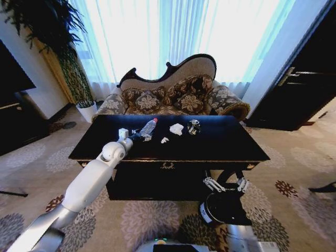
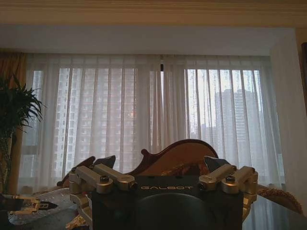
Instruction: Move to the front of the table and place the trash on the table into the trash bin.
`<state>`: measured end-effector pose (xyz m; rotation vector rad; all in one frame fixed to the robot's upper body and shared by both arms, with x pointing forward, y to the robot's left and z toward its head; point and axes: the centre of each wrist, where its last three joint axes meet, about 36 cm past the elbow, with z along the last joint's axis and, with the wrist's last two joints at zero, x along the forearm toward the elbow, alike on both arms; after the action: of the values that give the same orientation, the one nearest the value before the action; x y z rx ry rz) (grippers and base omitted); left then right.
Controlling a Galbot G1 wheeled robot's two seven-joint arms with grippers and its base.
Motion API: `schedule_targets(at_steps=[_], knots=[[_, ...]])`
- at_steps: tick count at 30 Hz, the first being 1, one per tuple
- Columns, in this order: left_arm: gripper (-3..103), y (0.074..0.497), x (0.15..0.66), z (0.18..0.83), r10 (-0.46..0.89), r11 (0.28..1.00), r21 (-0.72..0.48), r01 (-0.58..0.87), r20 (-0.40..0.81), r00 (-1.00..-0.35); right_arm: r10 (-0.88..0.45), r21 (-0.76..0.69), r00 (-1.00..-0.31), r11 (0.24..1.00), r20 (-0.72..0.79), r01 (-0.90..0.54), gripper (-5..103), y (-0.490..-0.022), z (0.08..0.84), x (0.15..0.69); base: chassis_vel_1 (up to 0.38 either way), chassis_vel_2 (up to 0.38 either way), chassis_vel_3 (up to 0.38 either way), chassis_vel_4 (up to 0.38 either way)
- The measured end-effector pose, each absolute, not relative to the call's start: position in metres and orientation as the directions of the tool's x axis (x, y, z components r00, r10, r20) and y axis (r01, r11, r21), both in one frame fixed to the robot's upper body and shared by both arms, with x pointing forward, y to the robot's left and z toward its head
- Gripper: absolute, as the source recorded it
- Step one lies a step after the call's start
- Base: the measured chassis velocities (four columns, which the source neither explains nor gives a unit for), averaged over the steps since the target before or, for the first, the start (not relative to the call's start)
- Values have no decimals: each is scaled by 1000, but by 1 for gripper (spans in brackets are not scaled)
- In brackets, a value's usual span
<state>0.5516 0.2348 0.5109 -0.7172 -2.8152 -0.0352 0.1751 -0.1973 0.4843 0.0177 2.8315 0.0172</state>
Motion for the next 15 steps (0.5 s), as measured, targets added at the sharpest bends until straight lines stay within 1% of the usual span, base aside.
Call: schedule_targets(at_steps=[1, 2, 4, 5, 8, 9, 10, 11, 14, 15], knots=[[88, 234, 551, 509, 470, 879, -36, 476, 236, -850, 14, 14, -952, 1000, -306, 10, 100, -197, 484, 175, 0, 0, 0, 0], [88, 234, 550, 507, 471, 879, -38, 476, 239, -849, 14, 14, -952, 1000, -307, 10, 100, -197, 484, 175, 0, 0, 0, 0], [77, 233, 549, 504, 472, 878, -41, 477, 244, -847, 14, 14, -952, 1000, -307, 10, 100, -197, 484, 175, 0, 0, 0, 0], [77, 233, 549, 504, 472, 878, -41, 477, 244, -847, 14, 14, -952, 1000, -307, 10, 100, -197, 484, 175, 0, 0, 0, 0], [61, 232, 543, 503, 480, 874, -46, 484, 240, -844, 15, 16, -951, 1000, -310, 11, 100, -198, 484, 175, 0, 0, 0, 0], [61, 232, 543, 503, 481, 874, -46, 485, 238, -844, 15, 16, -950, 1000, -311, 11, 100, -198, 484, 175, 0, 0, 0, 0], [56, 233, 541, 503, 482, 873, -46, 485, 233, -845, 16, 17, -950, 1000, -312, 11, 100, -198, 484, 175, 0, 0, 0, 0], [56, 233, 541, 503, 482, 873, -46, 485, 233, -845, 16, 17, -950, 1000, -312, 11, 100, -198, 484, 175, 0, 0, 0, 0], [46, 238, 529, 514, 486, 872, -34, 488, 185, -854, 23, 33, -947, 999, -319, 13, 100, -198, 485, 176, 0, 0, 0, 0], [46, 238, 529, 514, 486, 872, -34, 488, 185, -854, 23, 33, -947, 999, -319, 13, 100, -198, 485, 176, 0, 0, 0, 0]])
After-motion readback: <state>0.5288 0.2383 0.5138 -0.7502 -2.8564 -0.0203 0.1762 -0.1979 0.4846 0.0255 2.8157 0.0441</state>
